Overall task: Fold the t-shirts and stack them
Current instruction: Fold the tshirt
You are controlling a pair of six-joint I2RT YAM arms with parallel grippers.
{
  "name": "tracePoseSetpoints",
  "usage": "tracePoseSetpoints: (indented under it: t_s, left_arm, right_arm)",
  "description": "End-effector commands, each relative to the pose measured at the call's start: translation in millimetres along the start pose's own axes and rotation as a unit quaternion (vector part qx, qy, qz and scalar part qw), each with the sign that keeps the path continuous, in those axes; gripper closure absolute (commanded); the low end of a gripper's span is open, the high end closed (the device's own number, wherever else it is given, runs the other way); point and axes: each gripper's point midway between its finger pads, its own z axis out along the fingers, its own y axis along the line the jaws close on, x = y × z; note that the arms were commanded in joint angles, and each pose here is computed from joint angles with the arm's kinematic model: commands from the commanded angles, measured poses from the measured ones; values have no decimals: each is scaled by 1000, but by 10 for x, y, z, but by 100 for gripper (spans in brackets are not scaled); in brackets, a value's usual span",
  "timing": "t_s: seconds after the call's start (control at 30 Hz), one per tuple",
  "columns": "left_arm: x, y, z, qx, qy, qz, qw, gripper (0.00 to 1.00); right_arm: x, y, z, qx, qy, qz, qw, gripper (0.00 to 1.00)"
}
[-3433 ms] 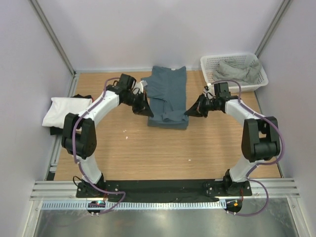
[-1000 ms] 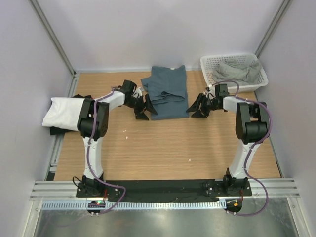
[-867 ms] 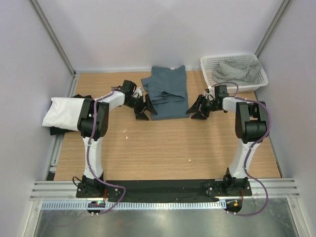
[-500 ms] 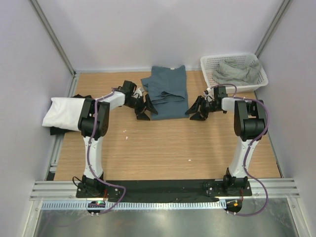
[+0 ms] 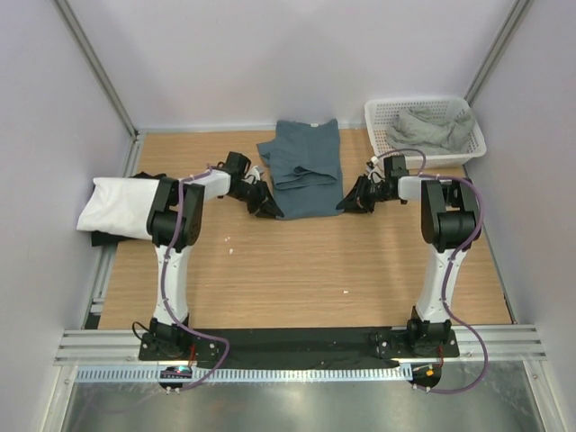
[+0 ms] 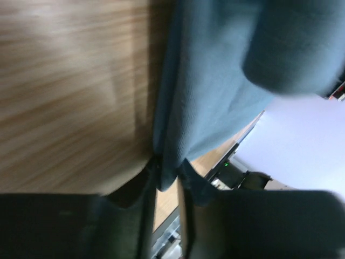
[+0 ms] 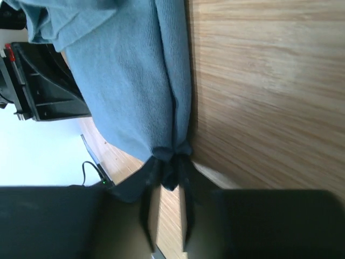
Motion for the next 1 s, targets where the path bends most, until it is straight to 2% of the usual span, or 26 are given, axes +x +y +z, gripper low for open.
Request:
tracePoseSetpoints:
  t_s: [0.0,0.03,0.1,0.17,0.27,0.63,0.83,0.97]
  left_arm:
    - [-7,78,72,-9,-4,0,1000,83]
    - [-16,70,62,-7,-6,1,1000,93]
    - [-16,33,38,-6,-9,7,1000,100]
    - [-8,-43,-28,-3,-13,16,1000,100]
    - [37,-195,-182,5,-22,35,999,100]
    - [457,-777,-1005,12,-78,148,986,100]
    - [846,-850,-1315,16,-91,174,980,100]
    - [1090,-684,-1372,6,-91,169,981,100]
  right_arm:
    - [-99,-40,52,13,-11,5,1000,81]
    - [-100,-28,43,12,-12,4,1000,86]
    - [-90,4,22,10,-13,-1,1000,92]
    - [-70,61,-37,9,-16,-11,1000,97]
    - [-36,142,-124,5,-19,-23,1000,99]
    - [228,849,-734,-44,-58,-78,994,99]
    - [522,1068,-1018,-62,-74,-78,992,99]
    - [725,1141,-1166,-70,-88,-75,991,99]
